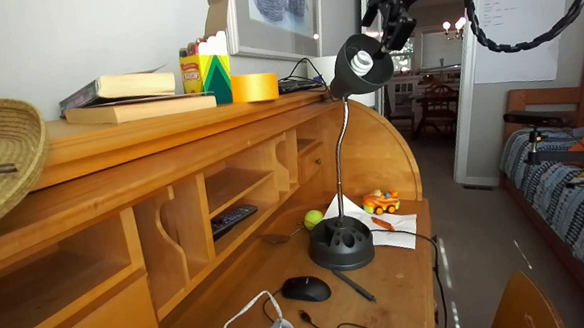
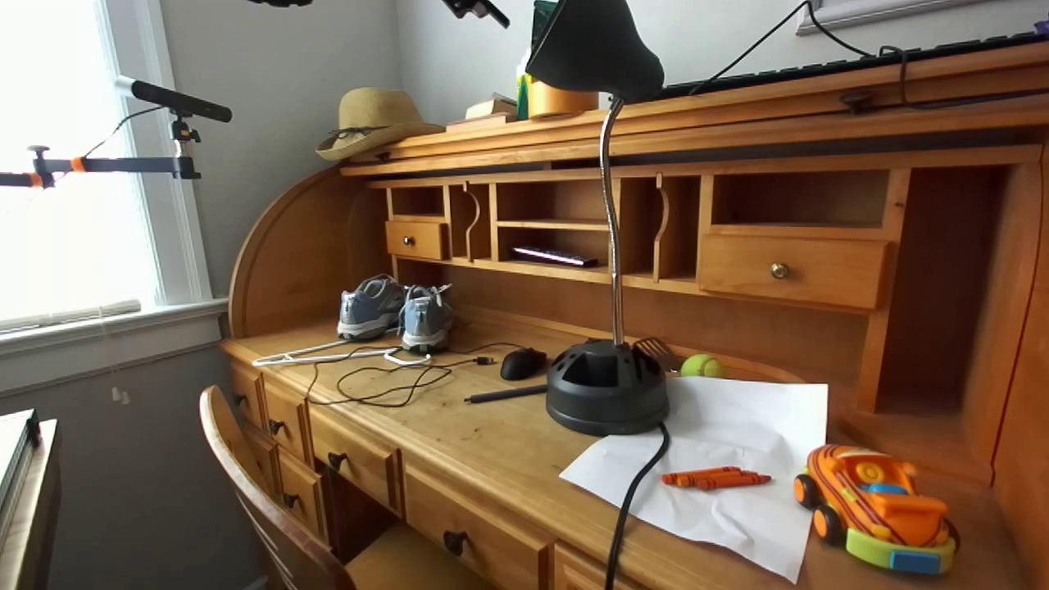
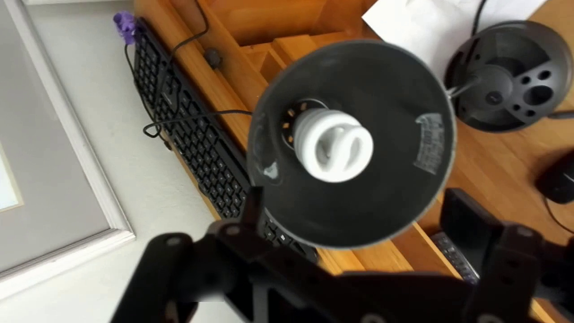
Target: Move the lamp to the right
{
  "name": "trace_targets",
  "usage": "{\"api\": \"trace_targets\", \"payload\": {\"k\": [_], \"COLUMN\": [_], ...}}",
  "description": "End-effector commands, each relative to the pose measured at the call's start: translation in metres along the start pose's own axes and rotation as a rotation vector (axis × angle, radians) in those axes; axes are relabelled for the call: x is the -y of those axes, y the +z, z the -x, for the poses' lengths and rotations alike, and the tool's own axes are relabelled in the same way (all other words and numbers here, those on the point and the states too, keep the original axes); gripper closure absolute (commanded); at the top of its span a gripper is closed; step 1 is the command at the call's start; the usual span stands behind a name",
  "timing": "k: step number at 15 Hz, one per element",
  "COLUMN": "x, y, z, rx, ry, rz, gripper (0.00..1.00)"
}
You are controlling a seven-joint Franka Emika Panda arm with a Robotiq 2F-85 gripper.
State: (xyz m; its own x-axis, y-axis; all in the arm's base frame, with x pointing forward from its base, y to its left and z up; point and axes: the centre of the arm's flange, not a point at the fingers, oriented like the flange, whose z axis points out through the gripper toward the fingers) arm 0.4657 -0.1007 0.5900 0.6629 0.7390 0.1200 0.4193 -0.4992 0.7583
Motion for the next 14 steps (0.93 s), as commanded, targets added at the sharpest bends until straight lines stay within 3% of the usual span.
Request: {"api": "trace_targets", "payload": {"k": [1,6,14], "x": [-0.001,0.006,0.012], "y": [-0.062,-0.124,-0.175], "z": [-0.018,-0.023,0.025], "rx": [0.024,0.125,0.262], "ry": [0.097,0.347,0.738], "rz": [-0.053,-0.1,-0.095], "gripper": [0.0,0.0,0.0]}}
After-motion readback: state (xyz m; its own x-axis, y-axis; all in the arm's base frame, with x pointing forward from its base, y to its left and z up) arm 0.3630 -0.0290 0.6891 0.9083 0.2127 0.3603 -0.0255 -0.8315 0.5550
